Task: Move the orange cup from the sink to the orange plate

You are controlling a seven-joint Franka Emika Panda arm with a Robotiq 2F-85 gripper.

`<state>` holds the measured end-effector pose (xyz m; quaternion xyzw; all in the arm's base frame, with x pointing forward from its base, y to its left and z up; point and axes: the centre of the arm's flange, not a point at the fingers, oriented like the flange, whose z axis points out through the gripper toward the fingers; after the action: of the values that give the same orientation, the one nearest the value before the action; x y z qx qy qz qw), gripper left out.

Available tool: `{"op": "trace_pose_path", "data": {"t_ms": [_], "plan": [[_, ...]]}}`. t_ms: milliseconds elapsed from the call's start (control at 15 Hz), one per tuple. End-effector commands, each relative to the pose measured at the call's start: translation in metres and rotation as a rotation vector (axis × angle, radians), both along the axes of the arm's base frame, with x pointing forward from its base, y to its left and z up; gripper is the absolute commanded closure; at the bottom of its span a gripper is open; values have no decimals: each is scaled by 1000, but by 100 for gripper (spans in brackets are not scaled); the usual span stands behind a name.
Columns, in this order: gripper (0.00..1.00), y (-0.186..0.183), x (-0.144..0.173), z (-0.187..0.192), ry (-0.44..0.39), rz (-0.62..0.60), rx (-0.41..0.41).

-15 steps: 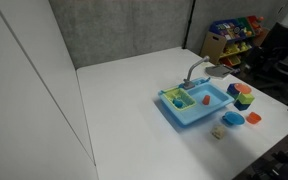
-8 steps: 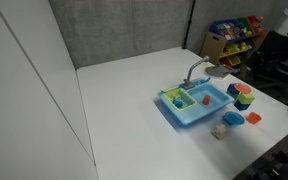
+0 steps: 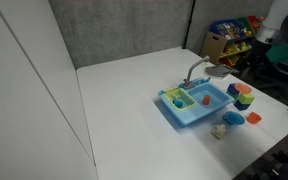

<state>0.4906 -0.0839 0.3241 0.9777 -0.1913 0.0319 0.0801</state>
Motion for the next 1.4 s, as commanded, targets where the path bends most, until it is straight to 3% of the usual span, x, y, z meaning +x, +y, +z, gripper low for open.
{"op": "trace_pose_path", "data": {"t_ms": [0,400,533,800,1333], "plan": [[0,-10,40,-19,10,-39,-14],[0,-10,75,-52,51,-41,-6],[0,-8,59,-54,51,-22,-8],[0,-6,67,-58,52,-15,-13],[0,-10,80,-103,30,1,95]]}}
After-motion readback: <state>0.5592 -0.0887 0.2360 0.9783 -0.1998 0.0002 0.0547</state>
